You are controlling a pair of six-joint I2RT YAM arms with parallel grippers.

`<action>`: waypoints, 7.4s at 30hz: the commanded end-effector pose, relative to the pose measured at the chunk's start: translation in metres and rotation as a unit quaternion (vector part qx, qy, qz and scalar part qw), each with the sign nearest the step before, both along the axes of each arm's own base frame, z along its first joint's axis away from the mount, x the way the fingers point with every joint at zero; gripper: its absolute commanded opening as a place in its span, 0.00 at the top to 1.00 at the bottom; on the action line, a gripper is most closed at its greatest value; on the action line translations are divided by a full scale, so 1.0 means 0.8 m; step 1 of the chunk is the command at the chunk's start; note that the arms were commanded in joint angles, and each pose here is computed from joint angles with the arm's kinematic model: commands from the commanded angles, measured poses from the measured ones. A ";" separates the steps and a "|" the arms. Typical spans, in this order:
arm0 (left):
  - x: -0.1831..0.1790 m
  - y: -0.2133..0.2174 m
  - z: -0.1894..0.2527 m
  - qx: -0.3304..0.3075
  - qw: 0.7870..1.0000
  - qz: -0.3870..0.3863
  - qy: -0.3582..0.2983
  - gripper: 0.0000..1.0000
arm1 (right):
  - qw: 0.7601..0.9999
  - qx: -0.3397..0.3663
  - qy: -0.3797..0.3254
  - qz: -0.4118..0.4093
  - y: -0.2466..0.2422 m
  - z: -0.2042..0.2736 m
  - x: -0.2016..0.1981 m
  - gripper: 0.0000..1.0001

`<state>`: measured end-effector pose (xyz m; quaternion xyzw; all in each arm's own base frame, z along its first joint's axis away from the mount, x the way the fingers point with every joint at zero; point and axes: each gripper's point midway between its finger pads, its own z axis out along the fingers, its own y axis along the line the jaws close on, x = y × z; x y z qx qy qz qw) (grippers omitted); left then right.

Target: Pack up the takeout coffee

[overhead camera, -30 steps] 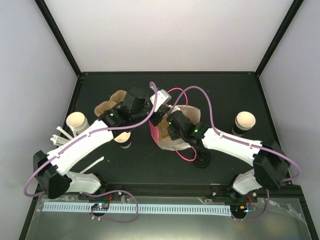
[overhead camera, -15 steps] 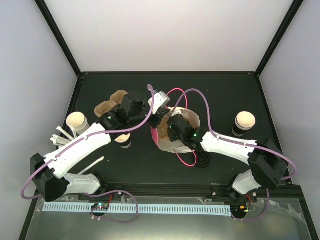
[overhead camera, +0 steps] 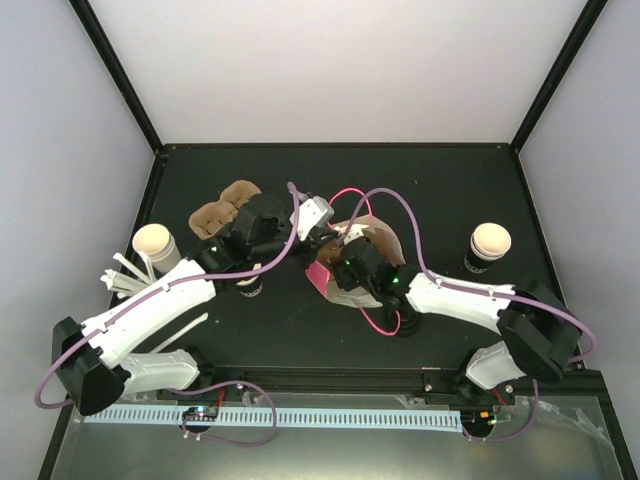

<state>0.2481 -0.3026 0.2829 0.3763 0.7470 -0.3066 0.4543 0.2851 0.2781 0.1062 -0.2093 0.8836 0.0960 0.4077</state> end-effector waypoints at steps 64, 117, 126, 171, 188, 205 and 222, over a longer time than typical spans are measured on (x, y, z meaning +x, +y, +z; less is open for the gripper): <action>-0.063 0.009 0.003 0.092 0.980 -0.117 -0.129 0.98 | 0.836 -0.328 -0.141 0.416 -0.006 0.011 -0.118 0.99; -0.072 0.005 -0.001 0.073 0.989 -0.090 -0.088 0.98 | 0.798 -0.409 -0.296 0.328 0.031 0.048 -0.039 0.99; -0.091 0.004 0.010 0.042 0.990 -0.114 -0.077 0.98 | 0.796 -0.413 -0.316 0.312 0.026 0.049 -0.011 0.99; -0.113 -0.003 -0.032 0.060 0.984 -0.165 -0.032 0.98 | 0.847 -0.318 -0.185 0.384 0.008 -0.008 -0.079 0.99; -0.094 0.008 -0.021 0.070 0.990 -0.109 -0.055 0.99 | 0.846 -0.339 -0.119 0.394 -0.020 -0.031 -0.121 0.99; -0.092 0.009 0.010 0.024 0.987 -0.102 -0.120 0.98 | 0.851 -0.365 -0.168 0.338 0.016 -0.052 -0.067 0.99; -0.072 0.015 -0.054 0.109 0.986 -0.078 -0.100 0.98 | 0.840 -0.350 -0.230 0.345 0.022 -0.023 -0.060 0.99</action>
